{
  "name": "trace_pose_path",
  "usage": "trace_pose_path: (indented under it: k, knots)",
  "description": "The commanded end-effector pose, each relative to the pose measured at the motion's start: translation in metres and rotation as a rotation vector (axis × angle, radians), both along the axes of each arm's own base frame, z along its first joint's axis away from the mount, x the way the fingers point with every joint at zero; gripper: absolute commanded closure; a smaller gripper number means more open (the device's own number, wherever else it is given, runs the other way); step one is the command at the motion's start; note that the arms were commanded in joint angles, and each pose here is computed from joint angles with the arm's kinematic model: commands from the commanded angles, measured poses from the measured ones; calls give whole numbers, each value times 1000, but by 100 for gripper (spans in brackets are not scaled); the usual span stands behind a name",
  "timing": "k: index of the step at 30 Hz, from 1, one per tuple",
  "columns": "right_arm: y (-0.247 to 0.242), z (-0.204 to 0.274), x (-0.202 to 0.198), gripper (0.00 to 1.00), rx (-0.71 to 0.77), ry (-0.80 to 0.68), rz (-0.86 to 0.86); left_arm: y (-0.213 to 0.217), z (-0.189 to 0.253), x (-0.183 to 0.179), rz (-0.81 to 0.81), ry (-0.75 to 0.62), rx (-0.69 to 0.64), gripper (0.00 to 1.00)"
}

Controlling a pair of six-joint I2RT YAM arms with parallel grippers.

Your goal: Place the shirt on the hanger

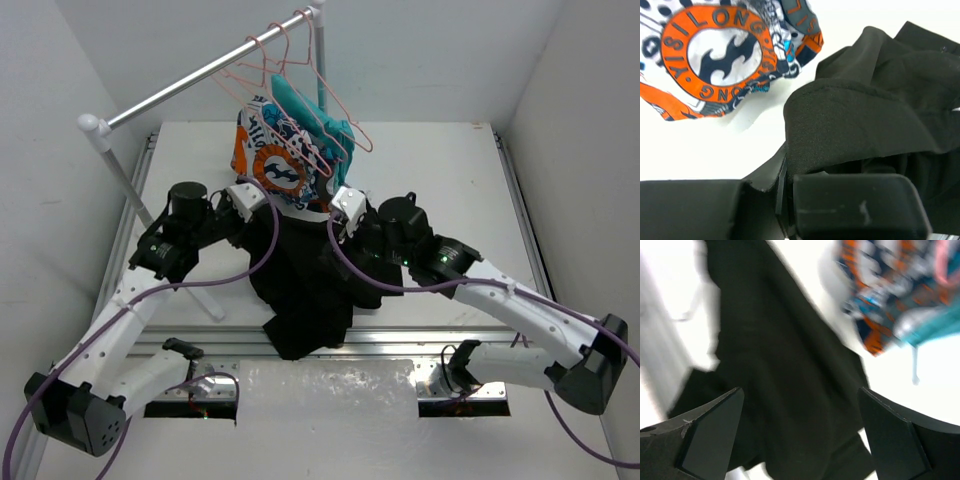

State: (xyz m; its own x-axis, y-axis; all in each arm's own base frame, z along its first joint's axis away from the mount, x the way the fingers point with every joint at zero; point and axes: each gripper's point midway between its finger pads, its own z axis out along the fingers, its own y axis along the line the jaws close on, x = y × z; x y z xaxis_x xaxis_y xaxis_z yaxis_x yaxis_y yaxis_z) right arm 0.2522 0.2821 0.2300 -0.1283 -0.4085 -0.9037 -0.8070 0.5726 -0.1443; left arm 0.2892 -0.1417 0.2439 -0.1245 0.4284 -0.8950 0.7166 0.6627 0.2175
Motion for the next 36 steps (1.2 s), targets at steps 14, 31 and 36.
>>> trace_pose_path:
  k: [14,31,36]
  knots:
    - [55,217,94,39,356,-85,67,10,-34,11,90,80,39,100]
    - [91,175,203,41,361,-92,-76,4,-49,1,48,112,22,100]
    - [99,150,208,45,348,-37,-66,3,-49,-2,36,105,23,100]
